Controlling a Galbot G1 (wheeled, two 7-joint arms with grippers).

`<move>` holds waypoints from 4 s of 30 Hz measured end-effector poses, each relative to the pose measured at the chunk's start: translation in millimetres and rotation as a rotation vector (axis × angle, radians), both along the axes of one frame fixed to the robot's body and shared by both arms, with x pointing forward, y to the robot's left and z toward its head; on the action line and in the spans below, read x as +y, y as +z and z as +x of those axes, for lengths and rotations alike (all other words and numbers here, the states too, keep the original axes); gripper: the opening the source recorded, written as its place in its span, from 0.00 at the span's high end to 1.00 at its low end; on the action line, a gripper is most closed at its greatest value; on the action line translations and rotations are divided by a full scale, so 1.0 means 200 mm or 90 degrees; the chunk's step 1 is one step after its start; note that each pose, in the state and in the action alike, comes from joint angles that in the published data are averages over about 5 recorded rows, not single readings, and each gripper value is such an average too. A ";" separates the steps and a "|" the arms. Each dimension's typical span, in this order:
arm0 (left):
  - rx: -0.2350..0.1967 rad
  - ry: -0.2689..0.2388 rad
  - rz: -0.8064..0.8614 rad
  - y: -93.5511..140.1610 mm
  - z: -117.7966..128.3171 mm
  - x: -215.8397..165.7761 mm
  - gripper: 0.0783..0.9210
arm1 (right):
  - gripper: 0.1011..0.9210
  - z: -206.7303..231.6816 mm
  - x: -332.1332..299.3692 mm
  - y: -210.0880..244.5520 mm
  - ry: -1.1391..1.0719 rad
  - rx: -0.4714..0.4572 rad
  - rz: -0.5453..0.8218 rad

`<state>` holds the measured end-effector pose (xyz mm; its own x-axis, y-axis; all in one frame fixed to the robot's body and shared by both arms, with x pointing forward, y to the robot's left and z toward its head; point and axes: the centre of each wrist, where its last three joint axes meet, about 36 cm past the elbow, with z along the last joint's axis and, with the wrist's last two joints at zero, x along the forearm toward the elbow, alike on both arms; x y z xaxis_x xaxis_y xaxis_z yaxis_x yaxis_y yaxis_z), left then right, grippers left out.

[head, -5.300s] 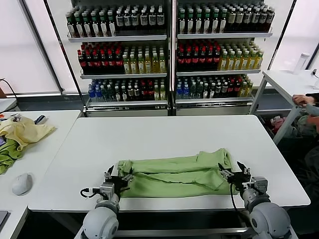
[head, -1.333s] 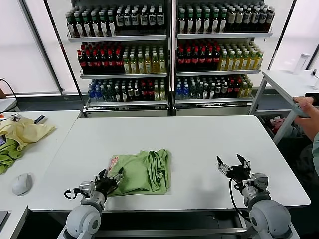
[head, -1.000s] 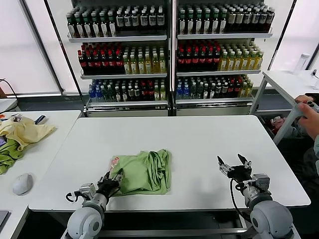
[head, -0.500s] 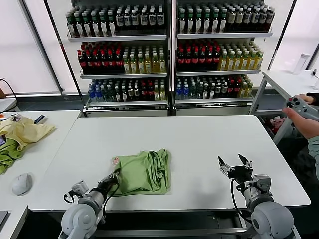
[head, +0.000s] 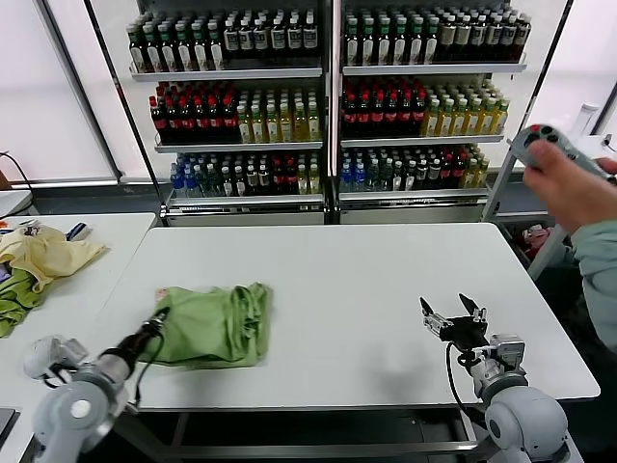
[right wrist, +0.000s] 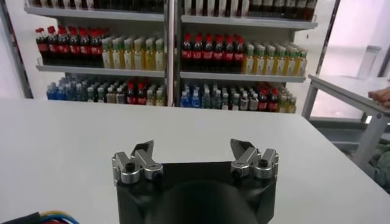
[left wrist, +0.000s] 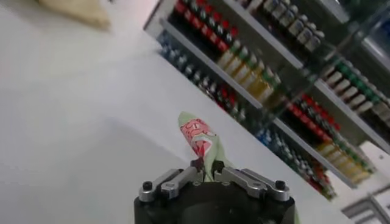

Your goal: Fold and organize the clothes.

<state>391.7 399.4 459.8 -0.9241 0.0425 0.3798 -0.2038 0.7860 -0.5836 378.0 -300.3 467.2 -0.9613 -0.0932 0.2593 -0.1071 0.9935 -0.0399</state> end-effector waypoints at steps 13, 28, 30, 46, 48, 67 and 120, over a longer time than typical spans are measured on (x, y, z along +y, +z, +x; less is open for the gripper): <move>-0.096 -0.026 0.166 0.42 -0.01 -0.01 0.94 | 0.12 -0.04 0.02 0.03 0.005 -0.012 0.012; -0.069 -0.201 0.410 -0.06 0.14 -0.90 0.94 | 0.12 -0.09 0.03 0.06 -0.001 -0.029 0.018; -0.075 -0.226 0.431 -0.09 0.16 -1.02 0.94 | 0.12 -0.09 0.03 0.07 -0.002 -0.030 0.018; -0.140 -0.309 0.477 -0.13 0.27 -1.56 0.59 | 0.12 -0.07 0.03 0.08 -0.006 -0.037 0.014; -0.151 -0.305 0.465 -0.12 0.25 -1.57 0.51 | 0.12 -0.06 0.05 0.07 -0.005 -0.039 0.015; -0.161 -0.139 0.413 -0.08 0.00 -1.09 0.12 | 0.12 0.21 0.73 -0.21 0.058 0.026 0.094; -0.136 -0.077 0.436 -0.13 -0.29 -0.87 0.12 | 0.82 0.77 0.37 -0.37 0.025 0.046 -0.050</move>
